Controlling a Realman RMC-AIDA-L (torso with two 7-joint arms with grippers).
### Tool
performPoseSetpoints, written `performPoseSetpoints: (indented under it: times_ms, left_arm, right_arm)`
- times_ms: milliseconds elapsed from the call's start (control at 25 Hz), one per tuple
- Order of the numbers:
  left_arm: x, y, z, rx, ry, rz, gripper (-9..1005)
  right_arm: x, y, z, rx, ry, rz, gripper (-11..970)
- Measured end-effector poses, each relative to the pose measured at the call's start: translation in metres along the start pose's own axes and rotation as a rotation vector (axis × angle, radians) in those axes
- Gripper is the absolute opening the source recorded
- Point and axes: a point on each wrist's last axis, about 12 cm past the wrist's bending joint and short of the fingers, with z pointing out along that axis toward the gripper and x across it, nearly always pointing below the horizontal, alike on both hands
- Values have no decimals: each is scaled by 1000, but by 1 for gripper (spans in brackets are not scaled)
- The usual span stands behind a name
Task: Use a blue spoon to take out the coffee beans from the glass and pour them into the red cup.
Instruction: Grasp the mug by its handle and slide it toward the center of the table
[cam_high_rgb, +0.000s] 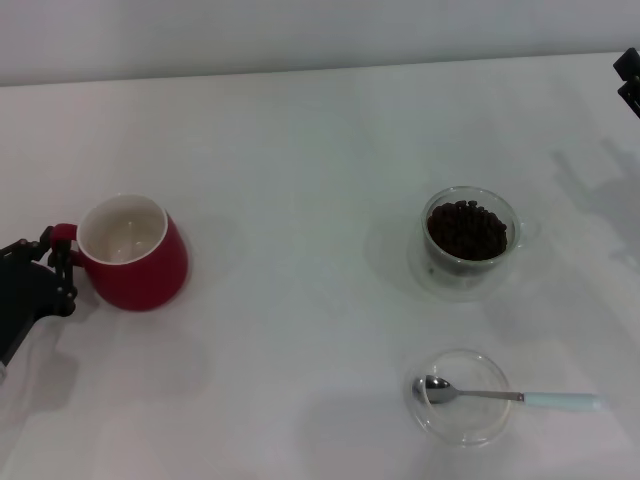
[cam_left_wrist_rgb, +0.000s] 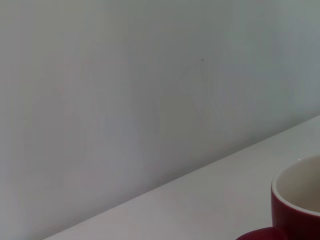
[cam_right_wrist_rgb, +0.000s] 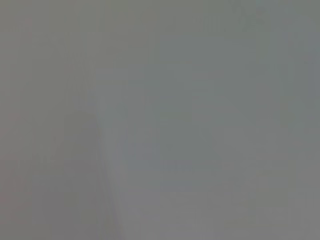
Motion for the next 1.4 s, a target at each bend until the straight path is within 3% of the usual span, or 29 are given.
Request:
performPoseSetpoints:
  times_ms: [520, 1400]
  left_arm:
    - [-4, -12, 3, 50, -19, -2, 94]
    - [-17, -47, 10, 170, -59, 30, 93]
  right_arm:
    - [0, 0, 1, -1, 1, -3, 866]
    - [-1, 1, 4, -11, 0, -4, 865]
